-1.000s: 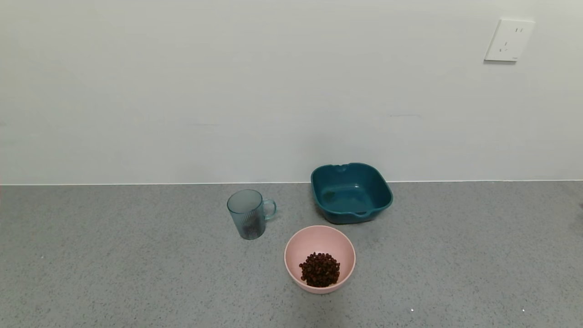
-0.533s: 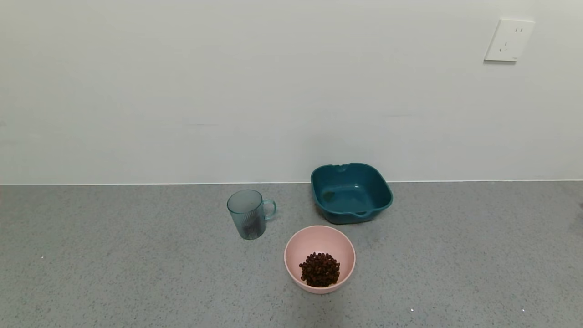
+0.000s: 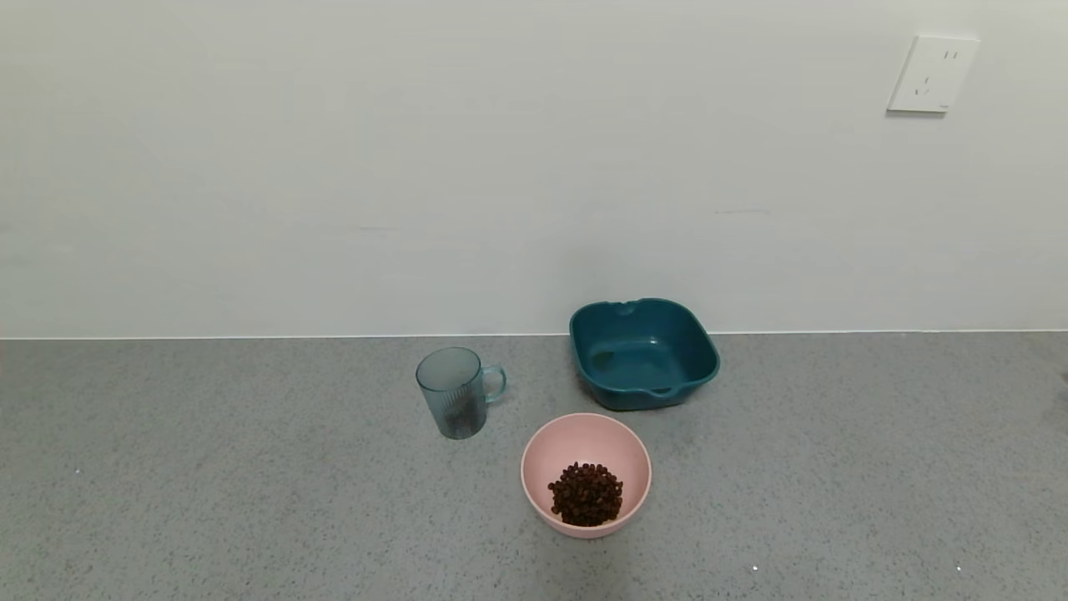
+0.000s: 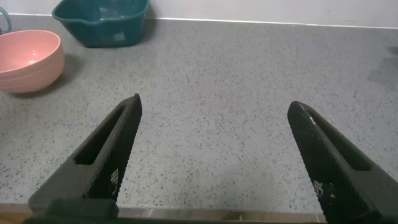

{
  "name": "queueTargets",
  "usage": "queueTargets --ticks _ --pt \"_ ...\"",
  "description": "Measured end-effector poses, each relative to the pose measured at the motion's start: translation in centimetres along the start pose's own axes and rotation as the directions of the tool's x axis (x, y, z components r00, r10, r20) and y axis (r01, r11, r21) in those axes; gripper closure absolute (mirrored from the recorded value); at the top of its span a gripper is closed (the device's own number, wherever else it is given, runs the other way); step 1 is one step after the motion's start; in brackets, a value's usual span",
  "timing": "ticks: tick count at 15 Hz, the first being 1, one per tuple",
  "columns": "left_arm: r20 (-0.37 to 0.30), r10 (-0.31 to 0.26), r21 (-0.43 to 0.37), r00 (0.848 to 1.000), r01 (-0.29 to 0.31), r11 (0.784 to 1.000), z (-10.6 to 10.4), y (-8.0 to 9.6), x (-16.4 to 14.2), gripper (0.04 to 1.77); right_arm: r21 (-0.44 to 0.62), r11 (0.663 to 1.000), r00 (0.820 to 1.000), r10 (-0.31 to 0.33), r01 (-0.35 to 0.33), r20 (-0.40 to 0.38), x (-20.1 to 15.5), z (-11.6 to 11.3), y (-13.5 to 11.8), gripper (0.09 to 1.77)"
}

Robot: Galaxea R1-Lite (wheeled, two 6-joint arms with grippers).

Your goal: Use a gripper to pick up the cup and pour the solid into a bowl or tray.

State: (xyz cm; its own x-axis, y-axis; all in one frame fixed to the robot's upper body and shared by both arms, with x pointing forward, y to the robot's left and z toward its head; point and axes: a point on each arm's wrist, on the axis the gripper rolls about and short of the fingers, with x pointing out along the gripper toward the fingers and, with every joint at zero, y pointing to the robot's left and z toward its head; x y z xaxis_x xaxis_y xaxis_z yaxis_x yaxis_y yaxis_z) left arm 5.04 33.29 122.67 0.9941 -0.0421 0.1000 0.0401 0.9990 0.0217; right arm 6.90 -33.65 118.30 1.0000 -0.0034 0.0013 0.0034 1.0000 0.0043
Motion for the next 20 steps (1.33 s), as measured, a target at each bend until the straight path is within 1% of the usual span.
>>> queueTargets --ticks 3,5,10,20 --pt "0.033 0.001 0.006 0.999 -0.001 1.0 -2.2 0.0 1.1 0.09 0.0 1.0 1.0 0.0 0.0 0.0 0.0 0.0 0.0 0.15" --pt "-0.027 0.007 0.017 1.0 -0.007 1.0 -3.6 0.0 1.4 0.09 0.0 1.0 1.0 0.0 0.0 0.0 0.0 0.0 0.0 0.15" --pt "-0.053 0.039 -0.04 0.998 -0.041 0.998 -4.1 0.1 1.4 0.09 0.0 1.0 1.0 0.0 0.0 0.0 0.0 0.0 0.0 0.15" --pt "-0.055 0.039 -0.04 0.998 -0.041 0.998 -4.1 0.1 1.4 0.09 0.0 1.0 1.0 0.0 0.0 0.0 0.0 0.0 0.0 0.15"
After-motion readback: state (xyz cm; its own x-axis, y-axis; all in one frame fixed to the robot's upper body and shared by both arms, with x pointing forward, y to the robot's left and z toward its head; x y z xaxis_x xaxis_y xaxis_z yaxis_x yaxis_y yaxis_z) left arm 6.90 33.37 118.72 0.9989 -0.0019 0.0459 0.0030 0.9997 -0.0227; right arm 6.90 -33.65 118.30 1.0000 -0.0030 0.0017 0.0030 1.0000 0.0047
